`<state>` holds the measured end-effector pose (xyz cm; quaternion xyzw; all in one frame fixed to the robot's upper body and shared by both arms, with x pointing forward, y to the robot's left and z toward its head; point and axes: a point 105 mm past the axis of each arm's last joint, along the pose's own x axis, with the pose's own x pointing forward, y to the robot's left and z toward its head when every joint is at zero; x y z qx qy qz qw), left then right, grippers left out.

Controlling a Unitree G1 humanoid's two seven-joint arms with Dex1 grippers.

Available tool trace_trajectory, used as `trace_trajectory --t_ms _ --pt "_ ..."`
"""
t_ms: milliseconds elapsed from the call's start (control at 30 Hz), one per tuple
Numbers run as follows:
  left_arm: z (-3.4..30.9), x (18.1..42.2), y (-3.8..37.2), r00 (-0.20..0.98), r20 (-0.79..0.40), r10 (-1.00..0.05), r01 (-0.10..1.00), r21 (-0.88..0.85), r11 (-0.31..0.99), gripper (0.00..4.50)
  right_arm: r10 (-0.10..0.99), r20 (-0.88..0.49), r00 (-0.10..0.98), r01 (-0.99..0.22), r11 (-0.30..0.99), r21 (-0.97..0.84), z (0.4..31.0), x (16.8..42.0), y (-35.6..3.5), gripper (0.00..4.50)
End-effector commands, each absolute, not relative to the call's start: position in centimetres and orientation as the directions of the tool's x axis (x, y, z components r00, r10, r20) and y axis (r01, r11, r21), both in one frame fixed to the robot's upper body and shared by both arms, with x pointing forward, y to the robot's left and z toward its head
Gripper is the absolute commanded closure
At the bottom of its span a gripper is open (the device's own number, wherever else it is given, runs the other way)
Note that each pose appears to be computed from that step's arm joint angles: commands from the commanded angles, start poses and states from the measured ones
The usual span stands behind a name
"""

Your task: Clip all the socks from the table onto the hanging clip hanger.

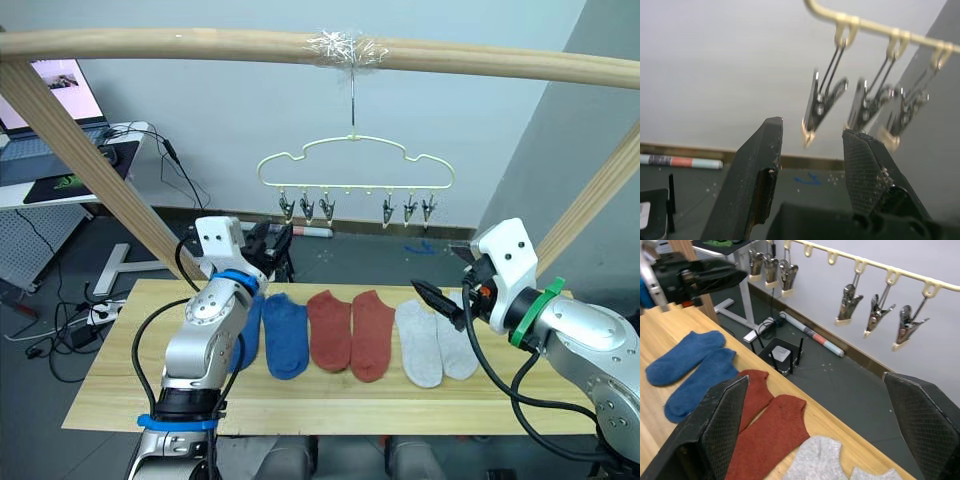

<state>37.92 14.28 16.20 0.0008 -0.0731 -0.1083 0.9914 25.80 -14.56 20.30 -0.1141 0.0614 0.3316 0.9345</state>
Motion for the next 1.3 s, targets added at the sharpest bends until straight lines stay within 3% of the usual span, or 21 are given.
trace_trajectory --t_ms 33,567,1300 --pt "18.0 38.5 14.0 0.962 0.184 -0.204 0.202 0.028 0.979 2.36 0.611 -0.161 0.775 -0.632 0.748 -0.205 21.2 25.5 -14.2 0.00" --pt "17.8 40.4 13.7 0.973 0.157 -0.168 0.167 0.022 0.986 2.36 0.639 -0.128 0.758 -0.652 0.740 -0.165 20.8 24.8 -12.3 0.00" --pt "19.0 41.2 13.4 0.971 0.185 -0.153 0.159 -0.018 0.987 2.36 0.622 -0.130 0.772 -0.636 0.760 -0.136 20.4 24.3 -12.1 0.00"
